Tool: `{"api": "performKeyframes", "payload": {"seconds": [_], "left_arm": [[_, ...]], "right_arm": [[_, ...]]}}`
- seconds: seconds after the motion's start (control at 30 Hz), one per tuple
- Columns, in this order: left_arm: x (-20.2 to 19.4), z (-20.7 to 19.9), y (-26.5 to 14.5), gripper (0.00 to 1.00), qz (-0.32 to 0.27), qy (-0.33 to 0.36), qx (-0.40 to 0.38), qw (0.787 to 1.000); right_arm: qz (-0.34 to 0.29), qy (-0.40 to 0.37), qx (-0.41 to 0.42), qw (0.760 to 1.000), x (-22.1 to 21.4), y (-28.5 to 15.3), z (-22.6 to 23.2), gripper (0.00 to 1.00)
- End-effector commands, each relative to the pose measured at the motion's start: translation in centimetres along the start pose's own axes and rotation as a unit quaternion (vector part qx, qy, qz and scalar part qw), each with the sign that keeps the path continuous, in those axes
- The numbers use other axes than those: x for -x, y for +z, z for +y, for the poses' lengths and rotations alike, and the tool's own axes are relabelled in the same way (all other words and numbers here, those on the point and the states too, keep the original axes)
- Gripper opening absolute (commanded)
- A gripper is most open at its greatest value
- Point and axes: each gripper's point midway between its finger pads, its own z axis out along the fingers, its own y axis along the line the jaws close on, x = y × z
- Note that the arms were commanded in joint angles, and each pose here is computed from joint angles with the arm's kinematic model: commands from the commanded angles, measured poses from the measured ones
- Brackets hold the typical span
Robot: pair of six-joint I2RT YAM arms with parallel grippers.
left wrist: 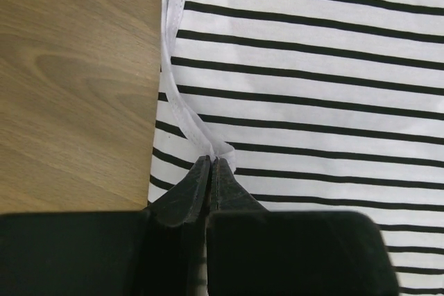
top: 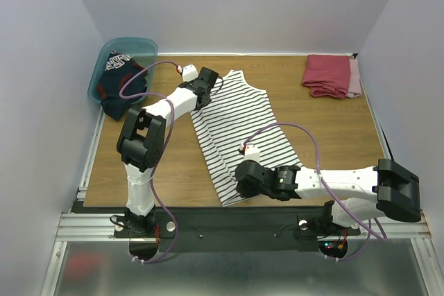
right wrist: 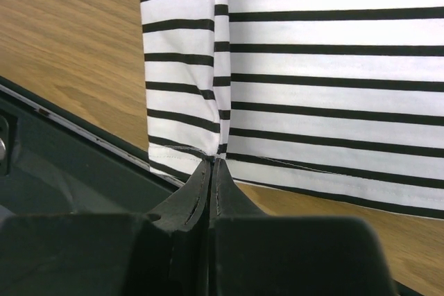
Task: Fold and stack the tank tops
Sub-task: Fold the tank top
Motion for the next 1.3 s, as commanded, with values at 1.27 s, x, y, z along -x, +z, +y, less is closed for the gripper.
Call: {"api": "performKeyframes", "payload": {"seconds": [1.27], "left_arm": [[0.0, -9.5, -0.8, 0.17, -0.004, 0.03, -0.081, 0.996]], "right_arm": [[-0.053, 0.041, -0.098, 0.993, -0.1, -1.6, -6.1, 0.12]]}}
